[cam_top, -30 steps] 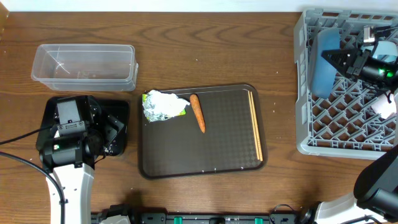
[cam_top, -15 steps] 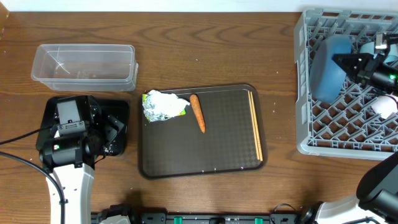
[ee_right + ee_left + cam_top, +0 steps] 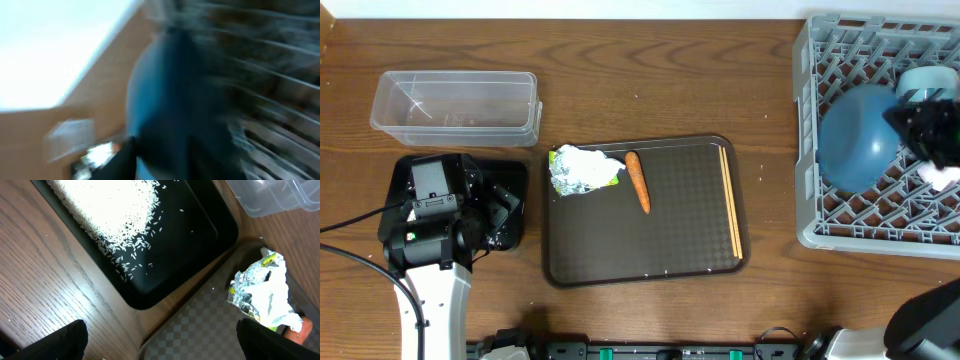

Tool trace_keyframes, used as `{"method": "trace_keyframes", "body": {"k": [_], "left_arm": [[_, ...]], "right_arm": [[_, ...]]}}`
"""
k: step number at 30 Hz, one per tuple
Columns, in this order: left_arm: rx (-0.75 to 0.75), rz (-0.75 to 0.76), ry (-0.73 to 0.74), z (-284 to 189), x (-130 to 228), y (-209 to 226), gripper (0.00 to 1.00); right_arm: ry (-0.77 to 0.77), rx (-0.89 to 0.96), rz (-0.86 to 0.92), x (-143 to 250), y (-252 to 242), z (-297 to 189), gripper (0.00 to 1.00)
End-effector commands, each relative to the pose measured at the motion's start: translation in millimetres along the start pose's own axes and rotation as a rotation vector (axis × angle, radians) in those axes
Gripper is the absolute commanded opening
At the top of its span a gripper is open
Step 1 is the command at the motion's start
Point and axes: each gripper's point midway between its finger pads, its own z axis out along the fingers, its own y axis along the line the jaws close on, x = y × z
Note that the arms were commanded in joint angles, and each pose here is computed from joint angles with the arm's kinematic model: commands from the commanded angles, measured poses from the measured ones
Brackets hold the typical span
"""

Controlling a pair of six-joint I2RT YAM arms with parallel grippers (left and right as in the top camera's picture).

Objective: Sort waste into correct bins and load items into the dishwasher rack

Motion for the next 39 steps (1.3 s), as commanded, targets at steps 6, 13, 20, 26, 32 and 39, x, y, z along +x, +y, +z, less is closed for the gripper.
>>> {"method": "trace_keyframes", "body": {"k": [6, 13, 20, 26, 32, 39], "left_arm": [[0.003, -0.01, -0.018, -5, -6, -2, 0.98], [0.003, -0.01, -0.018, -5, -6, -2, 0.98], [0.003, -0.01, -0.018, -5, -6, -2, 0.98], [0.003, -0.01, -0.018, -5, -6, -2, 0.98], [0.003, -0.01, -0.018, -5, -6, -2, 0.98], [0.003, -0.01, -0.018, -5, -6, -2, 0.98]], "right_arm": [[-0.154, 0.339, 0.081, -8, -34, -50, 0.99], [-0.202, 0.317, 0.041, -2, 2, -85, 0.99], [-0.129, 0.021, -0.181, 36, 88, -89, 0.99], [0.027, -0.093, -0.438, 85, 143, -57, 0.99], [0.123, 0.166, -0.539, 128, 138, 0, 0.96], [0.243, 0.422, -0.62, 184, 123, 74, 0.93]]}}
